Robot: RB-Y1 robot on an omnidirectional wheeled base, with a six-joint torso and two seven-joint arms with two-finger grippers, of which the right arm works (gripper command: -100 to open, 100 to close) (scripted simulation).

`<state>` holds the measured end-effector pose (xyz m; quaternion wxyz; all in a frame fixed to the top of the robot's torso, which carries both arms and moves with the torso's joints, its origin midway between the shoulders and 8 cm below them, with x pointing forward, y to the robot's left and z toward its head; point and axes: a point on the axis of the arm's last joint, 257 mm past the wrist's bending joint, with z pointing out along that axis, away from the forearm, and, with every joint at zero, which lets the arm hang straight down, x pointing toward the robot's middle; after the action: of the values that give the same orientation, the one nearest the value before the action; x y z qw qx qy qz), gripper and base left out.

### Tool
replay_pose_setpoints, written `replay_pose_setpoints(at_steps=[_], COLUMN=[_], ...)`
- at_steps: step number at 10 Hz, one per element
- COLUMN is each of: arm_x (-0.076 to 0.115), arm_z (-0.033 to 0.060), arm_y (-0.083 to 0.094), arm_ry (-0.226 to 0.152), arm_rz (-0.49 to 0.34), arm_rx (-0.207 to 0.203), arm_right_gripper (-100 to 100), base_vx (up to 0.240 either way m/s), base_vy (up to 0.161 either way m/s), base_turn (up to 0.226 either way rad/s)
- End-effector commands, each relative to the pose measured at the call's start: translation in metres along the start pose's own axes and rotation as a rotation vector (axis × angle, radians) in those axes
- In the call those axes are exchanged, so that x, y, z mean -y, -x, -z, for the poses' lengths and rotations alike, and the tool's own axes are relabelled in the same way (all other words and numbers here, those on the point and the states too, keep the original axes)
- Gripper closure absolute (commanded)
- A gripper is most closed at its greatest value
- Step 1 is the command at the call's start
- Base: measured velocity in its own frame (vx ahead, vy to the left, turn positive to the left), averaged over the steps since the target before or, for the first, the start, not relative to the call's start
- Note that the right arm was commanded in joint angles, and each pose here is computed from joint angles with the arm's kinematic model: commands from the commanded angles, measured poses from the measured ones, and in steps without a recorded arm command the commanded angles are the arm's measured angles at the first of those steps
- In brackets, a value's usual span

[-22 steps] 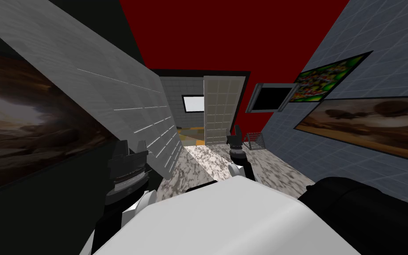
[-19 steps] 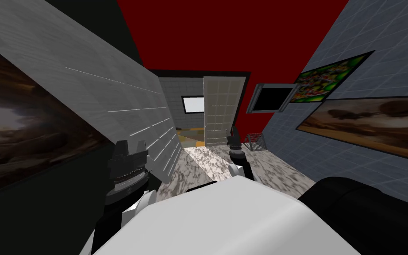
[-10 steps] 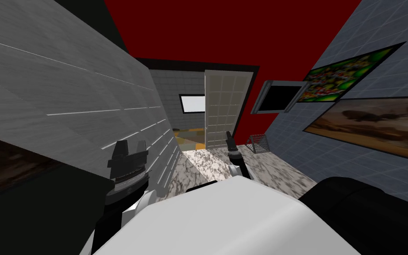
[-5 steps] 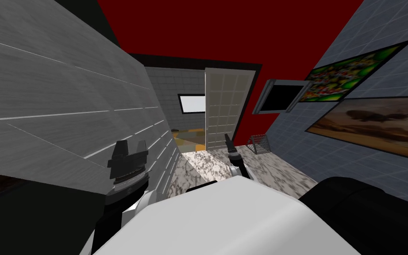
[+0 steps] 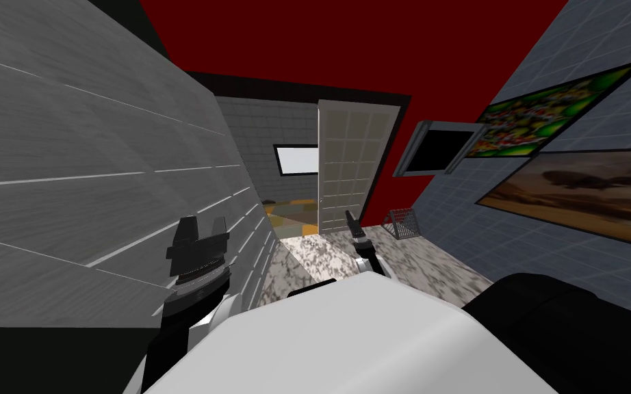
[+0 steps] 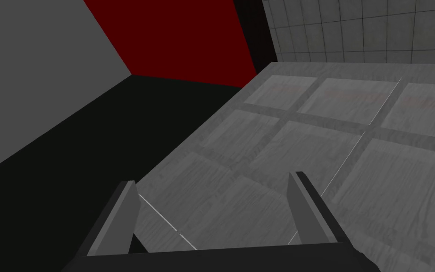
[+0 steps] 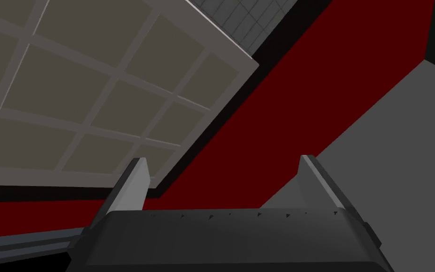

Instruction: Pull the door open

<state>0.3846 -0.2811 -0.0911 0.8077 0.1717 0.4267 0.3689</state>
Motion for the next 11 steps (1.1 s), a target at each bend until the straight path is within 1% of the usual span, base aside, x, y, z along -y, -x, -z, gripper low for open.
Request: replay_pose_setpoints(at_steps=[1, 6, 7, 11], arm_x=[0.008, 0.035, 0.045, 0.066], arm_z=[0.0036, 0.0179, 0.0243, 0.0382], arm_y=[-0.006, -0.021, -0.027, -0.039], arm_ry=[-0.011, -0.046, -0.059, -0.085], arm_rz=[0.037, 0.145, 0.187, 0.27], arm_rx=[-0.016, -0.069, -0.091, -0.138], arm_right_gripper=[-100, -100, -100, -100], base_vx=[0.098, 0.1, 0.14, 0.115], base_vy=[0.016, 0.025, 0.036, 0.041], base_turn=[-0.031, -0.029, -0.053, -0.033])
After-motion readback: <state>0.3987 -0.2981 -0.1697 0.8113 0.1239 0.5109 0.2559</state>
